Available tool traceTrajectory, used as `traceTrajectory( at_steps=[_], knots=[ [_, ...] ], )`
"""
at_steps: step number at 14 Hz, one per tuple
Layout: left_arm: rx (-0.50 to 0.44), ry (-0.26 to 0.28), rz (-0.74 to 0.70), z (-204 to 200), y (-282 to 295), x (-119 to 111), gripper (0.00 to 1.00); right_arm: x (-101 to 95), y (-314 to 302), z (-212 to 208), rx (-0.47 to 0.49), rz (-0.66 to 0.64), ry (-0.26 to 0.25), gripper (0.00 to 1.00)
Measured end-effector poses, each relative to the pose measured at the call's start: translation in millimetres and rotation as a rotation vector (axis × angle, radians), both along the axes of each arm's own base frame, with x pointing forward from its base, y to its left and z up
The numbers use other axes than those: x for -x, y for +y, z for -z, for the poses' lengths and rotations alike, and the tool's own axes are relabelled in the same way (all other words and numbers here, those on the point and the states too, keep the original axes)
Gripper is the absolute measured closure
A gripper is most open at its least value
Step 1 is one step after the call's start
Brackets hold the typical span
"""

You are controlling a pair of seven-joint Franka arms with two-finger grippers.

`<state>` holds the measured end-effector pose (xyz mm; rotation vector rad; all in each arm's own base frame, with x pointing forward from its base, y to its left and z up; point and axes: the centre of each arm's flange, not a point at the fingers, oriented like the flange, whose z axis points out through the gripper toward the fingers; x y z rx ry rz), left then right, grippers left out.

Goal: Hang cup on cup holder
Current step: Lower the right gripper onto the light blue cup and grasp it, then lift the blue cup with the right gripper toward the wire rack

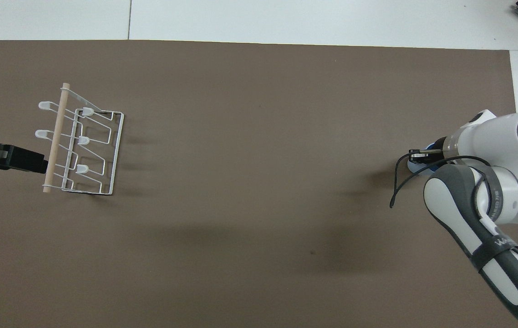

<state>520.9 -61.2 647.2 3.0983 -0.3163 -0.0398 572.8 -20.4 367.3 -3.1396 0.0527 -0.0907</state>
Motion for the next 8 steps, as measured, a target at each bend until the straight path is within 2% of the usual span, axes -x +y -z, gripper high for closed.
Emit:
traceTrajectory(
  at_steps=[3, 5, 8],
  knots=[
    [0.0, 0.0, 0.0, -0.2, 0.1, 0.2, 0.0, -15.5, 0.0, -49.6, 0.005, 0.0, 0.014, 0.95],
    [0.0, 0.0, 0.0, -0.3, 0.1, 0.3, 0.0, -28.3, 9.3, -113.6, 0.009, -0.014, -0.002, 0.95],
    [0.0, 0.0, 0.0, -0.4, 0.1, 0.4, 0.0, -28.7, 33.7, -208.7, 0.014, -0.049, -0.046, 0.95]
  ],
)
